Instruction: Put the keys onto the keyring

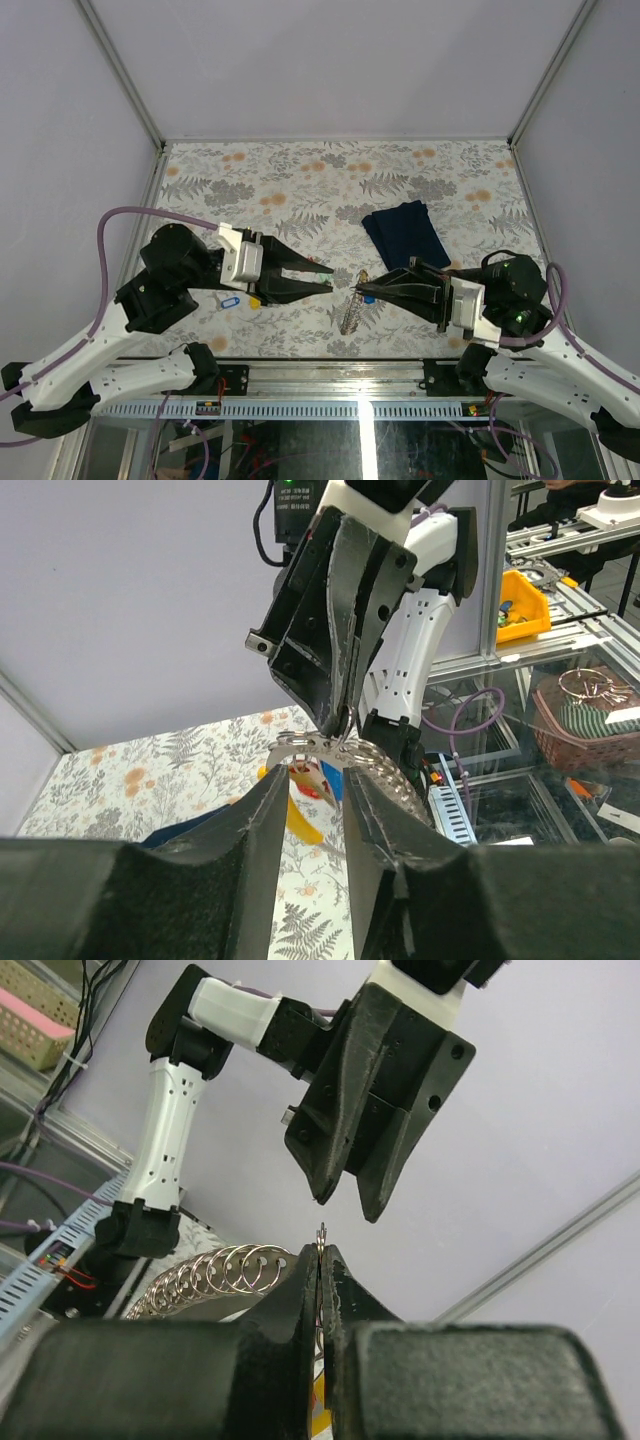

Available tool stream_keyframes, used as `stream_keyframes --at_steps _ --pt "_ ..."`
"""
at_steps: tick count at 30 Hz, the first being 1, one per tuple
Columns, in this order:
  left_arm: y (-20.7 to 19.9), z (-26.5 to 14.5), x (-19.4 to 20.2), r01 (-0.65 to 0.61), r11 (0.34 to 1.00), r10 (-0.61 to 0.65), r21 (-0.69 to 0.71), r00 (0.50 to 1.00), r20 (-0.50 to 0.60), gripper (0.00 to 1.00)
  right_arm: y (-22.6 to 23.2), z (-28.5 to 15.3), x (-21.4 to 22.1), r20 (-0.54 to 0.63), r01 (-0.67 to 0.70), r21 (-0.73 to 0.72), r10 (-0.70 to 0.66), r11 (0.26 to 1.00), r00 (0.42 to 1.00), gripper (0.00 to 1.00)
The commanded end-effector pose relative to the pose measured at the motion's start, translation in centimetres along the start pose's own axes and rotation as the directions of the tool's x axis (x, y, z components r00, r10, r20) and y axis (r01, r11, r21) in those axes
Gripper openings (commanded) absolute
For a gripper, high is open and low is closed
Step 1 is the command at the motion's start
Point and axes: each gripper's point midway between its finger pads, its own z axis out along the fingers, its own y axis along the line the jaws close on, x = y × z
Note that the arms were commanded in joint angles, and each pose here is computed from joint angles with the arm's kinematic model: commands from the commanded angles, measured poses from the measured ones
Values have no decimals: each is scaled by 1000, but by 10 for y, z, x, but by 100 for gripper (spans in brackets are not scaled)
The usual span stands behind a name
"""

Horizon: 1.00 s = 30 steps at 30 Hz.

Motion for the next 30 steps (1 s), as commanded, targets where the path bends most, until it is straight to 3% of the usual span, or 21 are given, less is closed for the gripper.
stream_keyframes --at_steps 1,12,26,30 --pt "-4 4 -20 -45 998 42 37 996 77 31 -9 3 -29 76 235 -24 -232 972 970 0" --pt "-11 5 -21 -84 993 76 88 993 88 33 -10 6 -30 91 325 -53 -320 944 943 0" --pt "-3 10 -11 -76 995 72 68 995 64 37 -23 7 -33 96 159 48 -163 986 982 0" --pt "17 8 3 -20 998 21 -64 1000 13 38 -29 2 -18 4 47 99 -48 994 999 0"
